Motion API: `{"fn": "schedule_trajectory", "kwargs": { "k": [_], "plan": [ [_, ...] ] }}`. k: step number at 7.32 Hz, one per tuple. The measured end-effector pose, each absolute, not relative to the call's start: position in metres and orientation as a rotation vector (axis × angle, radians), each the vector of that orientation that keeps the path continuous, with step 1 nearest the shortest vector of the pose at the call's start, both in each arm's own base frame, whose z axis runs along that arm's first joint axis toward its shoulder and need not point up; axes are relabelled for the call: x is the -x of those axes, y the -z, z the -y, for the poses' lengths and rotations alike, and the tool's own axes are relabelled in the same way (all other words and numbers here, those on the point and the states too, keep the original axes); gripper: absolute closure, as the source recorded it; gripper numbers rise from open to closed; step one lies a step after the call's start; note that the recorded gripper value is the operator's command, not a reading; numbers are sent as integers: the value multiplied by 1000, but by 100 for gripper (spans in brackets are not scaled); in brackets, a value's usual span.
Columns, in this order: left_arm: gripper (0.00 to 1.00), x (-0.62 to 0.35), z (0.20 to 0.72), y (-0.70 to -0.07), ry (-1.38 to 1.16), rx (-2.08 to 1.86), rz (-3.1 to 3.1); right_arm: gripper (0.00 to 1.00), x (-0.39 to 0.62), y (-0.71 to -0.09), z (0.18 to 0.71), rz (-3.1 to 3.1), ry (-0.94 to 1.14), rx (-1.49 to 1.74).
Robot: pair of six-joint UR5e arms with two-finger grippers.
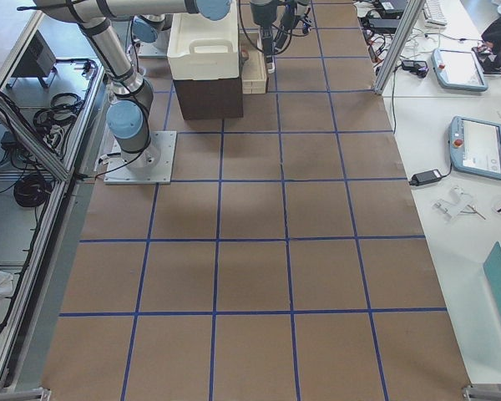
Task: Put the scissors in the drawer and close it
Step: 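Push the drawer front with the left gripper toward the robot's far side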
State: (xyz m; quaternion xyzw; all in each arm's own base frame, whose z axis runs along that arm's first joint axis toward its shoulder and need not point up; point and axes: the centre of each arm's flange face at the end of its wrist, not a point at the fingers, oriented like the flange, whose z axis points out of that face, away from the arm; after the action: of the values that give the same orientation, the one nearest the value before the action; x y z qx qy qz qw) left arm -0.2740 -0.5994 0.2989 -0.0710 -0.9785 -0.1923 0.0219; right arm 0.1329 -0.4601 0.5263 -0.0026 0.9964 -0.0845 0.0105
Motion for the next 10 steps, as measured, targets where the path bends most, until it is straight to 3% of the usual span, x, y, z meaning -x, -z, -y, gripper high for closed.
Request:
{"fn": "schedule_trajectory", "kwargs": {
  "k": [10],
  "plan": [
    [0, 270, 567, -295, 813, 226, 3020, 0, -133, -526, 461, -3106, 267, 8]
  ]
}}
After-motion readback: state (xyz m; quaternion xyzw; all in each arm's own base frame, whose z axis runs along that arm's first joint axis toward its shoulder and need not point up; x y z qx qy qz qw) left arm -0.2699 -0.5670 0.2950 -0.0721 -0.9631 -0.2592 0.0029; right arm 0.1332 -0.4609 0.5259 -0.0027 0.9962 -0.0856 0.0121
